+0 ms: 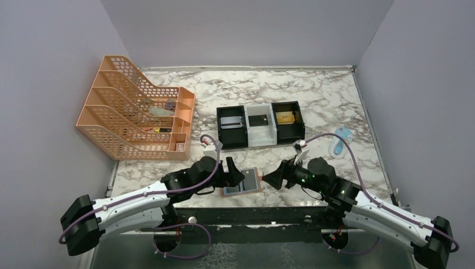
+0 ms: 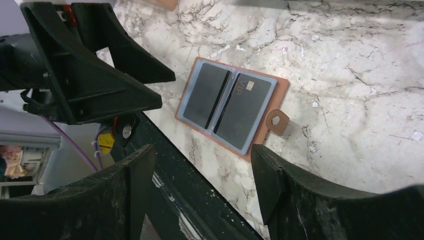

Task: Take the credit cards out of the card holder

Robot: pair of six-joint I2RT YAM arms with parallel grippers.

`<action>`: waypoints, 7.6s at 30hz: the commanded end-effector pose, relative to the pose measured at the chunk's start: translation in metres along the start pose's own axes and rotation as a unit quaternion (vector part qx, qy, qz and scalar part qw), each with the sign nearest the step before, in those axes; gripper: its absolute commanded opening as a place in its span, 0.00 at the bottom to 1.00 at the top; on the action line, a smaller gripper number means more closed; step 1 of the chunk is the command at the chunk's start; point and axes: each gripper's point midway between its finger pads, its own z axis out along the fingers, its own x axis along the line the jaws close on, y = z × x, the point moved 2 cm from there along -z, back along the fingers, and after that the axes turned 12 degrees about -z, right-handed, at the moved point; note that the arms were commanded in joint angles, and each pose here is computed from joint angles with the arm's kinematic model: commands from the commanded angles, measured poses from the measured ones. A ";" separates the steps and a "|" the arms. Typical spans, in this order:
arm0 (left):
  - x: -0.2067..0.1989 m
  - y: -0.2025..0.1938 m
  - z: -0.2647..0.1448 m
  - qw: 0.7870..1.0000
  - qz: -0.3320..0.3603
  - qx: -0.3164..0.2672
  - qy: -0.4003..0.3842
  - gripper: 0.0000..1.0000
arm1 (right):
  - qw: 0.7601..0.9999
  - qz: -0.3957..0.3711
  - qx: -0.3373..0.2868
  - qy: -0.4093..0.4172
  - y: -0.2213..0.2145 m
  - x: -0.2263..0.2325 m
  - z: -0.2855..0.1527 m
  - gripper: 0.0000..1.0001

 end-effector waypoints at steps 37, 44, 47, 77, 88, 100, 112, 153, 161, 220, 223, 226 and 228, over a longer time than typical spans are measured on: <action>0.012 0.011 0.017 0.998 -0.024 -0.057 0.001 0.61 | 0.987 -0.036 0.153 0.014 -0.048 -0.006 0.101 0.31; 0.006 0.003 0.028 0.999 -0.026 -0.039 -0.025 0.57 | 0.980 -0.039 0.185 -0.061 -0.066 -0.035 0.103 0.27; 0.001 0.002 0.030 0.999 -0.021 -0.032 -0.030 0.57 | 0.978 -0.041 0.190 -0.073 -0.071 -0.041 0.101 0.27; 0.017 -0.027 0.066 0.999 -0.042 0.023 -0.008 0.42 | 0.982 -0.011 0.152 -0.111 -0.069 -0.051 0.087 0.20; 0.023 -0.033 0.065 0.998 -0.054 0.029 -0.009 0.38 | 0.981 -0.016 0.156 -0.117 -0.070 -0.054 0.086 0.20; 0.035 -0.035 0.065 0.997 -0.081 0.013 0.010 0.35 | 0.979 -0.012 0.166 -0.116 -0.078 -0.055 0.085 0.20; 0.027 -0.036 0.069 0.997 -0.075 0.009 -0.003 0.17 | 0.980 0.002 0.166 -0.110 -0.079 -0.053 0.084 0.19; 0.016 -0.029 0.060 0.997 -0.067 -0.003 -0.030 0.00 | 0.986 -0.021 0.165 0.014 -0.046 -0.001 0.091 0.19; 0.016 -0.029 0.059 0.997 -0.064 -0.002 -0.031 0.00 | 0.973 -0.009 0.212 -0.090 -0.080 -0.042 0.089 0.19; 0.012 -0.029 0.062 0.998 -0.060 0.008 -0.019 0.19 | 0.971 -0.006 0.214 -0.110 -0.092 -0.053 0.083 0.14; 0.004 -0.029 0.061 0.998 -0.057 0.014 -0.032 0.15 | 0.971 -0.005 0.213 -0.109 -0.092 -0.053 0.083 0.14; 0.003 -0.029 0.060 0.997 -0.062 0.014 -0.035 0.12 | 0.971 -0.007 0.212 -0.114 -0.092 -0.055 0.083 0.14; 0.004 -0.029 0.059 0.997 -0.065 0.012 -0.034 0.11 | 0.970 -0.009 0.214 -0.118 -0.093 -0.056 0.083 0.14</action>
